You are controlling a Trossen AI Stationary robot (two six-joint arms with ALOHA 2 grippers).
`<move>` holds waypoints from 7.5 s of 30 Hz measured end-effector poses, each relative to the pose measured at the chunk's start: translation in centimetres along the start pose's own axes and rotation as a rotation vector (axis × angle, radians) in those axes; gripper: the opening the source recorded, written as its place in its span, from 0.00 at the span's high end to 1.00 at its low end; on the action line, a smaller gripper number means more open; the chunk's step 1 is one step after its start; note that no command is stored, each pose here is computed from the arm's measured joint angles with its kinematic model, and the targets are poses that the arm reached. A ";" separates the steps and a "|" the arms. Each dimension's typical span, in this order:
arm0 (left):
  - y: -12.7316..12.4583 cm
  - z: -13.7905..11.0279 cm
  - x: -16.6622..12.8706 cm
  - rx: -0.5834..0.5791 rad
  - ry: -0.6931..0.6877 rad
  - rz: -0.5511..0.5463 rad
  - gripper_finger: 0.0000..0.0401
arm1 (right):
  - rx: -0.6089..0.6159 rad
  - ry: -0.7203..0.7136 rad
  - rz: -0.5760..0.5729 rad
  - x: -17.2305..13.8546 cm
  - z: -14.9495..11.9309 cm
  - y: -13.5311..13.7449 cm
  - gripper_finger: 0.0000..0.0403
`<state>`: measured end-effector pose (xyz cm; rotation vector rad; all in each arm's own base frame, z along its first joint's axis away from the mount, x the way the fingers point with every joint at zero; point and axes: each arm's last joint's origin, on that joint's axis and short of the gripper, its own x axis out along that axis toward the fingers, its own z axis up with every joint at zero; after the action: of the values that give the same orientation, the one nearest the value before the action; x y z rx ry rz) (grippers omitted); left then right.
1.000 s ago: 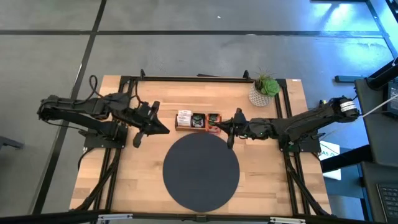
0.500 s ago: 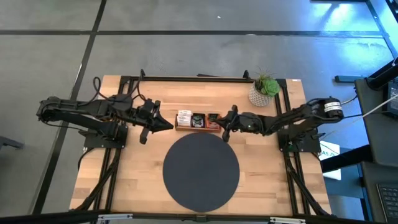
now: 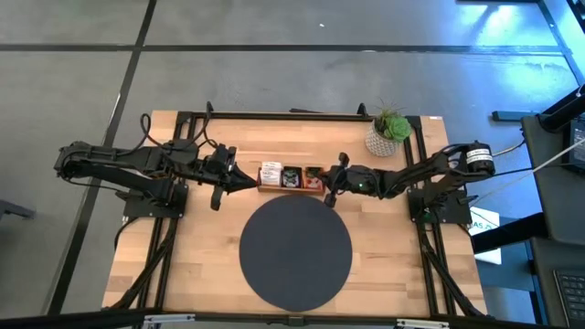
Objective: Pick & Place Tea
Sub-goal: Put the orange tea bag into the right of the wooden organizer, then adjust the orange tea bags in the wooden organizer
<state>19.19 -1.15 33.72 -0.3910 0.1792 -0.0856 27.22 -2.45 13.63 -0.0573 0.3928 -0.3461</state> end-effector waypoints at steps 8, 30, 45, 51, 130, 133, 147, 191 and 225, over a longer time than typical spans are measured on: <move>0.2 0.1 0.0 0.001 -0.021 0.055 0.96 | -0.056 0.040 0.024 0.7 -1.2 0.4 0.98; 0.2 0.0 0.0 0.002 -0.017 0.060 0.97 | 0.105 0.019 0.120 0.5 -0.8 0.6 0.83; 0.3 -0.5 0.0 0.017 0.038 0.068 0.97 | 0.128 0.005 0.230 -3.3 6.1 -0.3 0.69; 0.5 -0.7 0.4 0.033 0.059 0.075 0.96 | 0.131 0.245 0.192 -2.2 9.9 -0.6 0.69; 1.0 -2.5 2.7 0.057 0.199 0.112 0.97 | -0.029 0.488 -0.176 2.4 8.0 3.1 0.69; 1.1 -2.5 2.7 0.057 0.200 0.112 0.97 | -0.034 0.463 -0.220 2.3 8.8 2.9 0.69; 0.9 -2.2 1.7 0.033 0.179 0.119 0.97 | 0.037 0.220 -0.166 3.9 11.1 2.4 0.69; 0.9 -2.2 1.3 0.033 0.180 0.135 0.96 | -0.245 0.503 -0.122 11.1 11.1 2.0 0.69; 0.9 -2.2 1.3 0.052 0.181 0.132 0.97 | -0.268 0.532 -0.126 10.8 10.6 4.9 0.69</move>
<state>20.07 -1.31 31.23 -0.3189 0.3802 0.0048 42.25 -1.64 18.88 -0.2561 0.9644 -0.4310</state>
